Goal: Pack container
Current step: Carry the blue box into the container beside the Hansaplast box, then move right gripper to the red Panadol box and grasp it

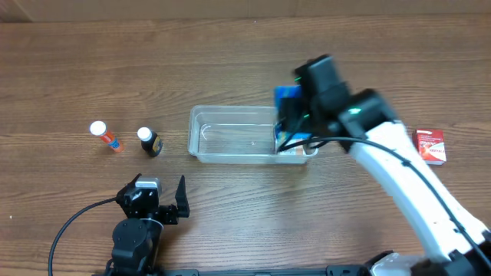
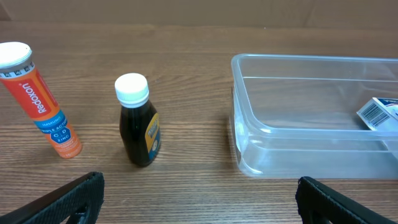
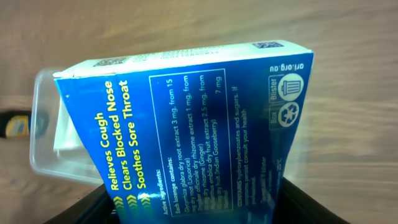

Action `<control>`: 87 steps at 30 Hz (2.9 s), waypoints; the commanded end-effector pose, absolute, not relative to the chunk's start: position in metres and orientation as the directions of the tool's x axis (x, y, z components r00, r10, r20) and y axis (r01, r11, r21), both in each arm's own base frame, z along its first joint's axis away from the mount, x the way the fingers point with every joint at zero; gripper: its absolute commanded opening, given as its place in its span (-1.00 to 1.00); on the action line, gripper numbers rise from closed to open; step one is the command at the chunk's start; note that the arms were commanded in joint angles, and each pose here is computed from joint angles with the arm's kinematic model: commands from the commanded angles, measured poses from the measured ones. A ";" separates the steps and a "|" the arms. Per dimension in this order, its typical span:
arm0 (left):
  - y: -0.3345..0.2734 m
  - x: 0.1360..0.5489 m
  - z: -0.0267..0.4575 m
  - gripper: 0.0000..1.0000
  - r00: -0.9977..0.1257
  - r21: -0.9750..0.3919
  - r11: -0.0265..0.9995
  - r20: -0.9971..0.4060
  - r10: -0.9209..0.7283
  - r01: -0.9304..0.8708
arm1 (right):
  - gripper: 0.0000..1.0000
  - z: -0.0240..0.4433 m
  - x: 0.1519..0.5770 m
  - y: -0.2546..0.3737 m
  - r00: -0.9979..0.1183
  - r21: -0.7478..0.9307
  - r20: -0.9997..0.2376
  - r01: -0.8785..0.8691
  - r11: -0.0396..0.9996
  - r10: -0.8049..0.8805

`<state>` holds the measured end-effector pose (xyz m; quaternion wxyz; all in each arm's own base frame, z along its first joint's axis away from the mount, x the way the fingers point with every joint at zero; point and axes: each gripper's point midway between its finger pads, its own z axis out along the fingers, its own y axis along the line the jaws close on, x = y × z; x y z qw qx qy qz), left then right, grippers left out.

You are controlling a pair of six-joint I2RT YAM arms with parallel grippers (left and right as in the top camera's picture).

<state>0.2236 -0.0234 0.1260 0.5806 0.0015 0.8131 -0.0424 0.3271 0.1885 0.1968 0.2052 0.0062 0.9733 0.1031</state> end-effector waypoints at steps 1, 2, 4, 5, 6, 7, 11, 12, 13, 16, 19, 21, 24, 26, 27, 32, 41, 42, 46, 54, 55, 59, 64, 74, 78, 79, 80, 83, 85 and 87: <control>-0.023 0.224 0.127 1.00 -0.319 -0.083 0.995 -0.946 -0.064 0.048 | 0.22 0.161 0.325 0.213 -0.939 0.180 -0.335 0.017 0.983 0.077; -0.023 0.224 0.127 1.00 -0.319 -0.083 0.995 -0.946 -0.064 0.048 | 0.22 0.152 0.324 0.218 -0.946 0.171 -0.315 0.014 0.985 0.068; -0.023 0.224 0.127 1.00 -0.319 -0.083 0.995 -0.946 -0.064 0.048 | 0.22 0.131 0.322 0.228 -0.959 0.146 -0.280 0.001 0.989 0.042; -0.023 0.224 0.127 1.00 -0.319 -0.083 0.995 -0.946 -0.064 0.048 | 0.22 0.122 0.323 0.232 -0.963 0.141 -0.266 0.011 0.990 0.049; -0.023 0.224 0.127 1.00 -0.319 -0.083 0.995 -0.946 -0.064 0.048 | 0.21 0.115 0.326 0.235 -0.964 0.139 -0.261 0.015 0.990 0.051; -0.023 0.224 0.127 1.00 -0.319 -0.083 0.995 -0.946 -0.064 0.048 | 0.21 0.109 0.329 0.237 -0.964 0.138 -0.261 0.016 0.990 0.051; -0.023 0.224 0.127 1.00 -0.319 -0.083 0.995 -0.946 -0.064 0.048 | 0.22 0.093 0.335 0.243 -0.966 0.140 -0.248 0.033 0.990 0.068; -0.023 0.224 0.127 1.00 -0.319 -0.083 0.995 -0.946 -0.064 0.048 | 0.21 0.091 0.334 0.242 -0.968 0.136 -0.244 0.034 0.990 0.066; -0.023 0.224 0.127 1.00 -0.319 -0.083 0.995 -0.946 -0.064 0.048 | 0.22 0.088 0.333 0.241 -0.969 0.133 -0.238 0.039 0.990 0.070; -0.023 0.224 0.127 1.00 -0.319 -0.083 0.995 -0.946 -0.064 0.048 | 0.22 0.081 0.329 0.239 -0.971 0.124 -0.228 0.042 0.991 0.070; -0.023 0.224 0.127 1.00 -0.319 -0.083 0.995 -0.946 -0.064 0.048 | 0.25 0.073 0.328 0.237 -0.972 0.122 -0.226 0.042 0.992 0.069; -0.023 0.224 0.127 1.00 -0.319 -0.083 0.995 -0.946 -0.064 0.048 | 0.35 0.072 0.328 0.237 -0.971 0.123 -0.228 0.042 0.992 0.069; -0.023 0.224 0.127 1.00 -0.319 -0.083 0.995 -0.946 -0.064 0.048 | 0.42 0.073 0.332 0.238 -0.967 0.123 -0.245 0.043 0.991 0.072; -0.023 0.224 0.127 1.00 -0.319 -0.083 0.995 -0.946 -0.064 0.048 | 0.47 0.074 0.334 0.237 -0.964 0.120 -0.257 0.044 0.992 0.073; -0.023 0.224 0.127 1.00 -0.319 -0.083 0.995 -0.946 -0.064 0.048 | 0.52 0.074 0.335 0.238 -0.962 0.120 -0.263 0.044 0.992 0.074; -0.023 0.224 0.127 1.00 -0.319 -0.083 0.995 -0.946 -0.064 0.048 | 0.53 0.080 0.342 0.240 -0.954 0.126 -0.291 0.037 0.991 0.073; -0.023 0.224 0.127 1.00 -0.319 -0.083 0.995 -0.946 -0.064 0.048 | 0.63 0.083 0.341 0.236 -0.956 0.099 -0.289 0.026 0.995 0.054; -0.023 0.224 0.127 1.00 -0.319 -0.083 0.995 -0.946 -0.064 0.048 | 0.63 0.083 0.342 0.235 -0.955 0.093 -0.293 0.025 0.995 0.051; -0.023 0.224 0.127 1.00 -0.319 -0.083 0.995 -0.946 -0.064 0.048 | 0.61 0.097 0.349 0.237 -0.947 0.086 -0.320 -0.005 0.996 0.023; -0.023 0.224 0.127 1.00 -0.319 -0.083 0.995 -0.946 -0.064 0.048 | 0.83 0.193 0.366 0.196 -0.888 0.037 -0.455 0.057 0.998 0.068; -0.023 0.224 0.127 1.00 -0.319 -0.083 0.995 -0.946 -0.064 0.048 | 0.87 0.202 0.367 0.184 -0.880 0.043 -0.466 0.074 0.996 0.086; -0.023 0.224 0.127 1.00 -0.319 -0.083 0.995 -0.946 -0.064 0.048 | 0.96 0.233 0.378 0.108 -0.842 0.046 -0.505 0.196 0.979 0.193; -0.023 0.224 0.127 1.00 -0.319 -0.083 0.995 -0.946 -0.064 0.048 | 1.00 0.224 0.386 -0.018 -0.808 0.098 -0.433 0.398 0.912 0.399; -0.023 0.224 0.127 1.00 -0.319 -0.083 0.995 -0.946 -0.064 0.048 | 1.00 0.155 0.352 -0.177 -0.785 -0.008 -0.275 0.579 0.815 0.555; -0.023 0.224 0.127 1.00 -0.319 -0.083 0.995 -0.946 -0.064 0.048 | 0.98 0.112 0.337 -0.191 -0.847 -0.058 -0.132 0.526 0.849 0.515; -0.023 0.224 0.127 1.00 -0.319 -0.083 0.995 -0.946 -0.064 0.048 | 0.98 0.105 0.334 -0.196 -0.847 -0.080 -0.111 0.529 0.845 0.520; -0.023 0.224 0.127 1.00 -0.319 -0.083 0.995 -0.946 -0.064 0.048 | 0.98 0.099 0.330 -0.199 -0.846 -0.099 -0.089 0.532 0.841 0.525; -0.023 0.224 0.127 1.00 -0.319 -0.083 0.995 -0.946 -0.064 0.048 | 0.95 0.084 0.325 -0.204 -0.841 -0.107 -0.046 0.541 0.834 0.539; -0.023 0.224 0.127 1.00 -0.319 -0.083 0.995 -0.946 -0.064 0.048 | 0.94 0.075 0.325 -0.205 -0.841 -0.109 -0.026 0.540 0.835 0.540; -0.023 0.224 0.127 1.00 -0.319 -0.083 0.995 -0.946 -0.064 0.048 | 0.85 0.064 0.326 -0.205 -0.842 -0.110 -0.007 0.537 0.836 0.540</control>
